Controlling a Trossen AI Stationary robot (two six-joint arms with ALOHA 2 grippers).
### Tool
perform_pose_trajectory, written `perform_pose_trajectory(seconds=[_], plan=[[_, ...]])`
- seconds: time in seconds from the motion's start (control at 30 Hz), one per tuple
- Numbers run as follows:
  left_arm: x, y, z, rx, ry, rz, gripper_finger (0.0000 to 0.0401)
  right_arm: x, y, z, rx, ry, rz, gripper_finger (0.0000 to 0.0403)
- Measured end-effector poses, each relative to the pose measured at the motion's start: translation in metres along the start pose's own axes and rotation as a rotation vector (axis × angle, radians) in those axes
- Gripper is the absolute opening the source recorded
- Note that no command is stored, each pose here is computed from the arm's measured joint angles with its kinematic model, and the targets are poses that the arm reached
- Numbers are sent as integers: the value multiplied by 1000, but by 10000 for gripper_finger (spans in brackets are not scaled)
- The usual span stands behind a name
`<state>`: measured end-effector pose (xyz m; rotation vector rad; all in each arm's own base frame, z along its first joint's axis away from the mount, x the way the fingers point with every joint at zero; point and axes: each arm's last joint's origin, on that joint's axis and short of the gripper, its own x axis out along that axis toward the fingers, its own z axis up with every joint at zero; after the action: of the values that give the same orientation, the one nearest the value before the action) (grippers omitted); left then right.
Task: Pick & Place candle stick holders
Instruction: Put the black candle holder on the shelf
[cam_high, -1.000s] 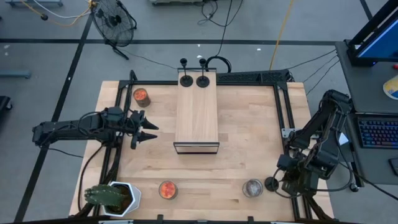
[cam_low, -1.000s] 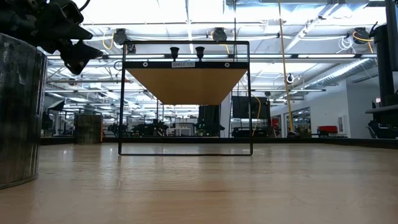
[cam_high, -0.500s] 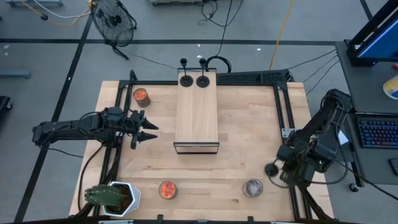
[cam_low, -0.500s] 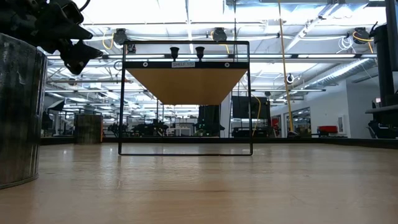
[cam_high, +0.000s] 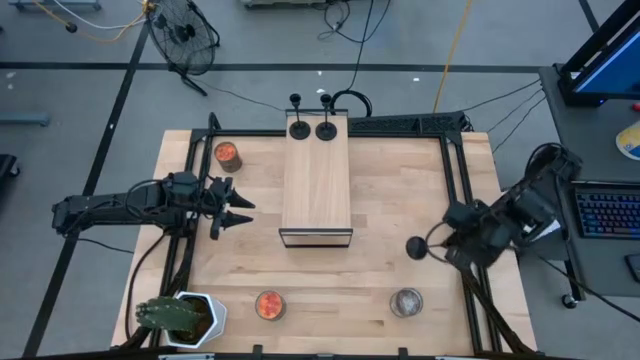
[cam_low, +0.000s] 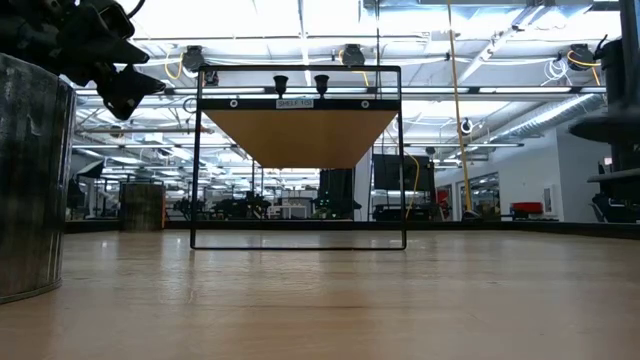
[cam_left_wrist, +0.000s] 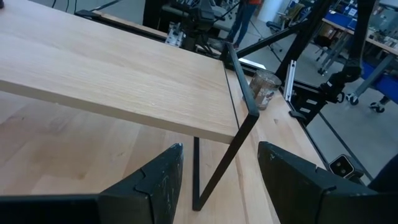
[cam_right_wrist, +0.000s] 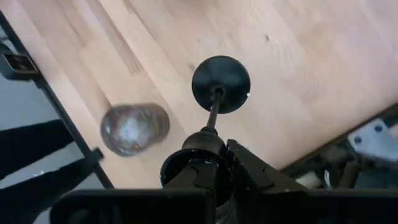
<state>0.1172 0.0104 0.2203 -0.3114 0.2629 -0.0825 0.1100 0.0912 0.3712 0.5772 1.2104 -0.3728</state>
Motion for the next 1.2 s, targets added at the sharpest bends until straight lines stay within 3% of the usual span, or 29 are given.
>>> perform_pose_trajectory(seconds=[0.2, 0.33, 0.47, 0.77, 1.0, 1.2], plan=[[0, 0, 0, -8, -1, 0, 214, -10, 4, 31, -23, -101, 101, 11], [0, 0, 0, -7, -1, 0, 214, -19, 9, 58, -37, -238, 214, 11], [0, 0, 0, -8, -1, 0, 214, -33, 10, 86, -73, -378, 256, 11], [0, 0, 0, -9, -1, 0, 214, -58, 7, 156, -183, -624, 158, 11], [0, 0, 0, -11, -1, 0, 214, -44, 2, 220, -241, -626, 42, 11], [0, 0, 0, -16, -1, 0, 214, -17, -13, 267, -250, -553, 30, 11]])
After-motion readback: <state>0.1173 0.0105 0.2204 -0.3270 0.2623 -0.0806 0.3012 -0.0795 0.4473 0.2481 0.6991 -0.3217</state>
